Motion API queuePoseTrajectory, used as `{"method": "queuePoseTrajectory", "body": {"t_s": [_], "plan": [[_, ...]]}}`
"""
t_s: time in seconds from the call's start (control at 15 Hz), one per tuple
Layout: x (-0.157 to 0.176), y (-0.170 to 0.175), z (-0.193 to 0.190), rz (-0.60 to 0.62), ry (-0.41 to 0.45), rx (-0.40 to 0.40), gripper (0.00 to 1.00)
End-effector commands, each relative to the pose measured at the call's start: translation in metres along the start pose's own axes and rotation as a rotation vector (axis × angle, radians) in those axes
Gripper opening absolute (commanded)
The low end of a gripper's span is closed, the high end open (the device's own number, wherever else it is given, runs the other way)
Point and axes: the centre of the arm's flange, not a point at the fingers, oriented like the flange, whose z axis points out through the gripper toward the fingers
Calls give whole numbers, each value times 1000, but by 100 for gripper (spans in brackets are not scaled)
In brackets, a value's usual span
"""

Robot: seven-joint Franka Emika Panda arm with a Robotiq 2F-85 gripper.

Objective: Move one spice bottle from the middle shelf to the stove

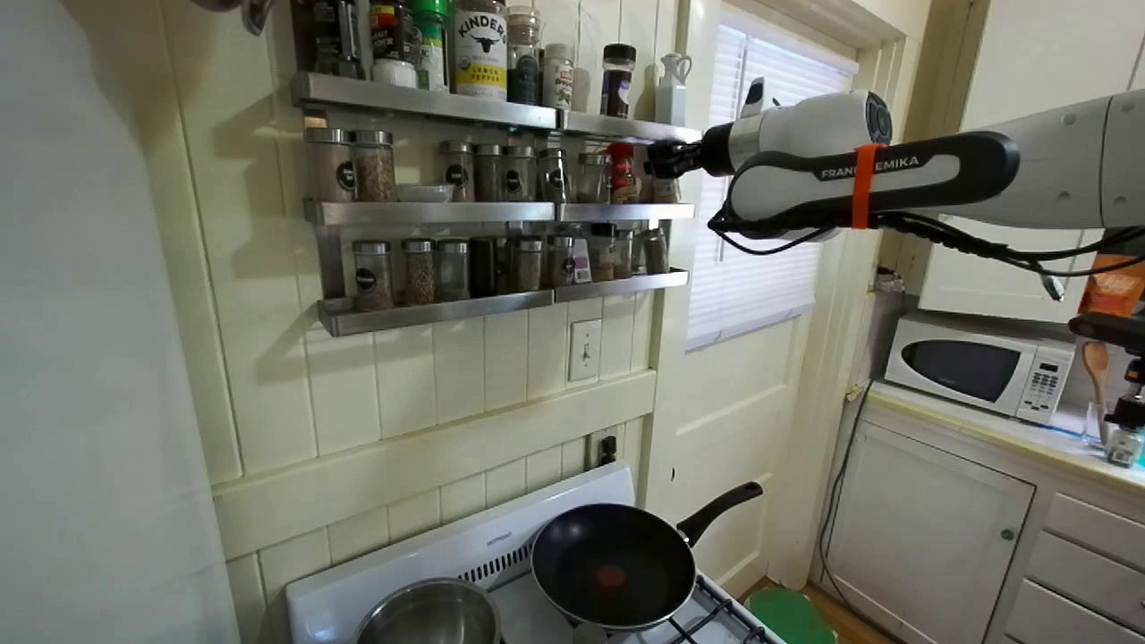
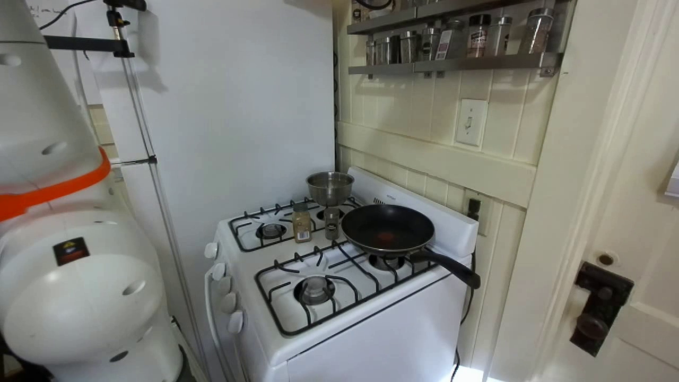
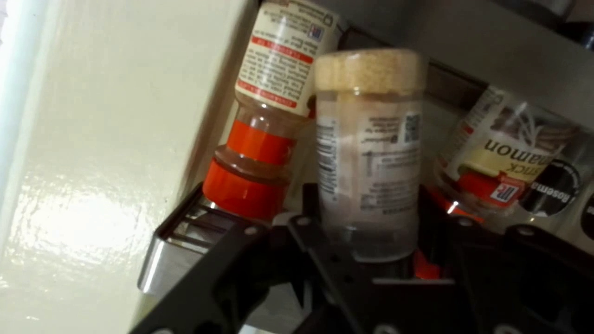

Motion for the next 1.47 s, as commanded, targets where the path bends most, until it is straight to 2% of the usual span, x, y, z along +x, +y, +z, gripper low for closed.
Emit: {"method": "queuePoseTrajectory", "body": {"t_s": [0.0, 0.8, 1.4], "plan": [[-8, 2, -12, -78, 13, -5, 25], [-1, 3, -18, -200, 28, -7, 25], [4, 2, -23, -358, 43, -15, 25]]}}
